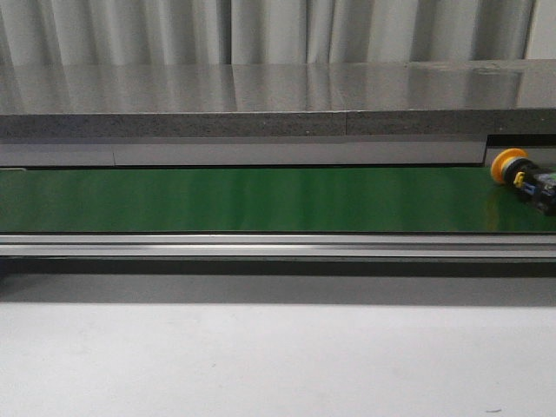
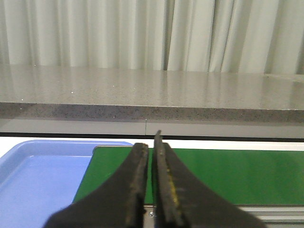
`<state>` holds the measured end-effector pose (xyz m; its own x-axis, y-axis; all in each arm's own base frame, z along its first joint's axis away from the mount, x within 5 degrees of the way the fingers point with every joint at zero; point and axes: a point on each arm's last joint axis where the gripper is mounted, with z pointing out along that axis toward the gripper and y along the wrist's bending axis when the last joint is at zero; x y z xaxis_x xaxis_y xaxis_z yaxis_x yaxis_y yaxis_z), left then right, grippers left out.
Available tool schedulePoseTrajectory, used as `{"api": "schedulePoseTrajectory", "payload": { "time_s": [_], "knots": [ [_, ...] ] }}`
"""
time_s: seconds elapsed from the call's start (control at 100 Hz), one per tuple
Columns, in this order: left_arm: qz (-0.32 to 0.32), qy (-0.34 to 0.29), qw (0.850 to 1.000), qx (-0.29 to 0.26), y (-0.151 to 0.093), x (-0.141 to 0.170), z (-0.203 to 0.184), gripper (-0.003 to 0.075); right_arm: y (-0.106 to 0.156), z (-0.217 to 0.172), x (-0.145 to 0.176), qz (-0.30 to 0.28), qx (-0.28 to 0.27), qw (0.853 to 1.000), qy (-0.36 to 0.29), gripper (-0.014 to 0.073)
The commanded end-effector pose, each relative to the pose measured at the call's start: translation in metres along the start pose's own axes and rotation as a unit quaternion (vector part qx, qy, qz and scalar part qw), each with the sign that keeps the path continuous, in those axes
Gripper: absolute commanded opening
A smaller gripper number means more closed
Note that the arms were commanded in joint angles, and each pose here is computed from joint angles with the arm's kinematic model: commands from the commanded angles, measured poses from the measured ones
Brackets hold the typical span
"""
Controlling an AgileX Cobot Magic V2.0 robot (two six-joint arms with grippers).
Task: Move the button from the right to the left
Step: 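Raise the right gripper away from the button on the belt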
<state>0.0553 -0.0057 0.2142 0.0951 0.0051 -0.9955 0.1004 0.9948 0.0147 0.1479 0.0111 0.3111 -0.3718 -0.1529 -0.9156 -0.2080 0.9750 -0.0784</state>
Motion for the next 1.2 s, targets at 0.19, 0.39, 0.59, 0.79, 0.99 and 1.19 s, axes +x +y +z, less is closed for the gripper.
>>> {"api": "schedulePoseTrajectory", "payload": {
  "time_s": [0.19, 0.39, 0.59, 0.79, 0.99, 1.19],
  "knots": [
    [-0.010, -0.038, 0.999, 0.005, -0.001, 0.004, -0.002, 0.0005, 0.013, -0.042, 0.026, 0.009, 0.017, 0.995, -0.096, 0.0531],
    [-0.010, -0.038, 0.999, 0.005, -0.001, 0.004, -0.002, 0.0005, 0.021, -0.058, 0.038, 0.012, 0.011, 0.992, -0.127, 0.0528],
    [-0.010, -0.038, 0.999, 0.005, -0.001, 0.004, -0.002, 0.0005, 0.022, -0.059, 0.039, 0.010, 0.007, 0.992, -0.125, 0.0528],
    [-0.010, -0.038, 0.999, 0.005, -0.001, 0.004, -0.002, 0.0005, 0.021, -0.059, 0.037, 0.011, 0.013, 0.991, -0.132, 0.0484],
    [-0.010, -0.038, 0.999, 0.005, -0.001, 0.004, -0.002, 0.0005, 0.021, -0.059, 0.037, 0.011, 0.013, 0.991, -0.132, 0.0155],
    [-0.010, -0.038, 0.999, 0.005, -0.001, 0.004, -0.002, 0.0005, 0.021, -0.059, 0.037, 0.011, 0.013, 0.991, -0.132, -0.0064]
  ]
}}
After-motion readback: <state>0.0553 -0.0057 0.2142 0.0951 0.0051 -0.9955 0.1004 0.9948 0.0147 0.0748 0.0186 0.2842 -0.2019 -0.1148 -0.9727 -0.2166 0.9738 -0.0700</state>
